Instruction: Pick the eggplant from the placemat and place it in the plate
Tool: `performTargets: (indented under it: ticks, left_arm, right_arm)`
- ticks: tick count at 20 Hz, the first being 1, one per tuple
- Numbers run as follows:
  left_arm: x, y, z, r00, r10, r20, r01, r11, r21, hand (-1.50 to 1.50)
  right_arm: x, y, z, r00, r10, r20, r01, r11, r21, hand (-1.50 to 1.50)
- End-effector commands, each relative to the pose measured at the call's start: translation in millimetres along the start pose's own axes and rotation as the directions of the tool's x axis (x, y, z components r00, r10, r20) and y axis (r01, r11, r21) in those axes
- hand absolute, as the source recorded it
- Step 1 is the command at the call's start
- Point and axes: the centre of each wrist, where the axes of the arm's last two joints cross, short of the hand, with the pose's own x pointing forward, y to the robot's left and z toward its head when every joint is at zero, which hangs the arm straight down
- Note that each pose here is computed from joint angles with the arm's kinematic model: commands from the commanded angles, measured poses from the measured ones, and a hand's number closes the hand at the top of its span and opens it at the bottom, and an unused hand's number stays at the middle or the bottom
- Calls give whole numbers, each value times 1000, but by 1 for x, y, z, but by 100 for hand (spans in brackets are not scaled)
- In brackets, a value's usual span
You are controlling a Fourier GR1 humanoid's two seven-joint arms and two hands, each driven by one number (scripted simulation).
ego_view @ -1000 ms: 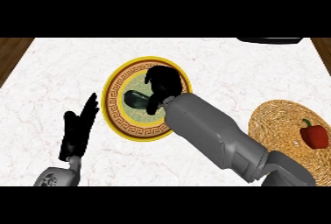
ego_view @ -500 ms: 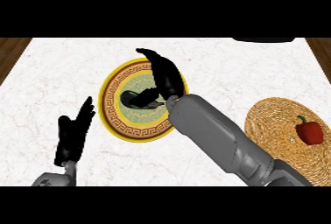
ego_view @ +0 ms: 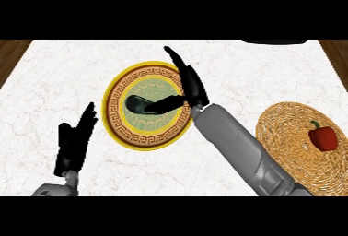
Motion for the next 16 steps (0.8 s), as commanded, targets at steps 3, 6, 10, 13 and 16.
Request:
performTargets:
  ticks: [3,6,10,13,16]
  left_arm:
    - [6,9,-1,1000,0,-9,0,1000,7,0]
    - [9,1,-12,1000,18,-3,-18,1000,-20,0]
    - [3,9,-2,1000,10,0,-10,1000,2,0]
    - [-3,-7,7,1000,6,-10,-6,1000,-7,0]
    - [-1,0,-9,1000,6,14,-6,1000,4,0]
  right_arm:
    - [-4,4,12,997,-55,49,52,997,54,-150]
    - [-30,-4,5,996,-43,74,41,998,38,-150]
    - [-23,9,9,998,-27,49,25,999,31,-150]
    - [-26,12,5,999,42,19,-42,999,-4,-150]
    - [-40,7,9,997,81,-6,-81,996,-29,-150]
